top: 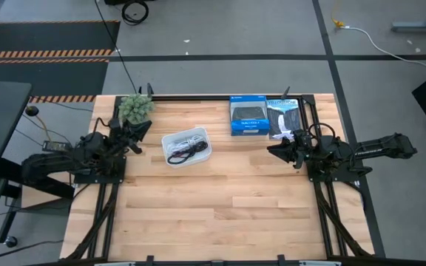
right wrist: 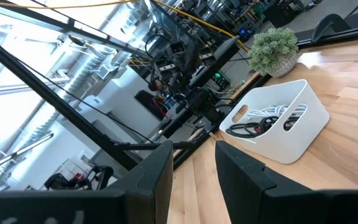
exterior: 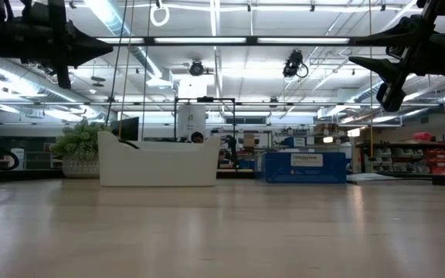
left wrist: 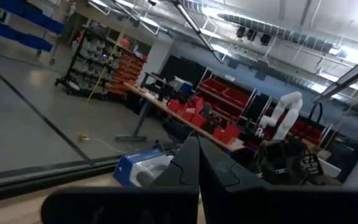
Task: Pick and place USB-C Cables
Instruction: Return to Home Position
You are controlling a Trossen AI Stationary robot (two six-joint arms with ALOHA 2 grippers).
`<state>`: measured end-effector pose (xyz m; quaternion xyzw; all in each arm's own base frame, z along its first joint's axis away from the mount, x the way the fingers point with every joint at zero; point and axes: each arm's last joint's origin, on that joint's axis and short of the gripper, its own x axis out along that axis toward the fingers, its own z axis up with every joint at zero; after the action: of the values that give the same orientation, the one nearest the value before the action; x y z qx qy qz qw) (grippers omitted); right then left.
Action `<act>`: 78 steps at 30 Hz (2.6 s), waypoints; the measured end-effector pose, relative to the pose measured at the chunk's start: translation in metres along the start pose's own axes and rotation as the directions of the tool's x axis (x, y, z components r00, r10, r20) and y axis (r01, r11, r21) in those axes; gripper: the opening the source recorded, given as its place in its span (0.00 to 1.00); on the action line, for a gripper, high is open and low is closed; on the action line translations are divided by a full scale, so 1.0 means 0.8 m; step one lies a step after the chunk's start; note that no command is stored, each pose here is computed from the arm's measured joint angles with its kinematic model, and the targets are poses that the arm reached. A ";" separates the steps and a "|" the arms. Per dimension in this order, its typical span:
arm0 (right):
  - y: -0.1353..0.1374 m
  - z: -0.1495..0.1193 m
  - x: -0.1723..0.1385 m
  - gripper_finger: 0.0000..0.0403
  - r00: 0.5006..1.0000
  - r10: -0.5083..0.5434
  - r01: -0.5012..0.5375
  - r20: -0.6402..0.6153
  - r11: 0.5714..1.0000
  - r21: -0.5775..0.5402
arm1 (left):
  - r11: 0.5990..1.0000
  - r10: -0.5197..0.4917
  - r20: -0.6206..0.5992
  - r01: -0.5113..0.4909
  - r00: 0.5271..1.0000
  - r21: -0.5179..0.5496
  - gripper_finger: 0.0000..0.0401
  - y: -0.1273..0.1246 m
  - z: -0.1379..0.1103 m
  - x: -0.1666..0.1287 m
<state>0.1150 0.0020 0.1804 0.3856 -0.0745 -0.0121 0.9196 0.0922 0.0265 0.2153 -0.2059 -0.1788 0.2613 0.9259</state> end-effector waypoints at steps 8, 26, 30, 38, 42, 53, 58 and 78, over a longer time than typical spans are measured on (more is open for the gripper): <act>0.000 0.000 0.000 0.32 1.000 0.000 0.000 0.000 1.000 0.000 | 0.999 -0.038 0.020 0.038 0.999 0.007 0.00 0.008 -0.019 -0.002; 0.000 0.000 0.000 0.32 1.000 0.000 0.000 0.000 1.000 0.000 | 0.965 -0.258 -0.282 0.258 0.924 -0.038 0.00 0.009 -0.051 -0.006; 0.000 0.000 0.000 0.32 1.000 0.000 0.000 0.000 1.000 0.000 | 0.971 -0.232 -0.420 0.236 0.877 -0.042 0.01 0.016 -0.066 -0.010; 0.000 0.000 0.000 0.32 1.000 0.000 0.000 0.000 1.000 0.000 | 0.978 -0.204 -0.453 0.204 0.868 -0.050 0.02 0.018 -0.071 -0.011; 0.000 0.000 0.000 0.32 1.000 0.000 0.000 0.000 1.000 0.000 | 0.979 -0.199 -0.449 0.199 0.871 -0.047 0.02 0.018 -0.070 -0.011; 0.000 0.000 0.000 0.32 1.000 0.000 0.000 0.000 1.000 0.000 | 0.973 -0.195 -0.441 0.229 0.876 0.025 0.05 0.018 -0.070 -0.010; 0.000 0.000 0.000 0.32 1.000 0.000 0.000 0.000 1.000 0.000 | 0.973 -0.196 -0.440 0.230 0.876 0.025 0.05 0.018 -0.070 -0.010; -0.003 -0.006 0.001 0.32 0.997 0.009 -0.063 -0.078 0.682 -0.729 | 0.972 -0.199 -0.437 0.232 0.877 0.023 0.05 0.018 -0.069 -0.010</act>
<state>0.1164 0.0038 0.1757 -0.0140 -0.0397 -0.0098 0.9991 0.1041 0.0173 0.1594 -0.2026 0.0188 0.1109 0.9728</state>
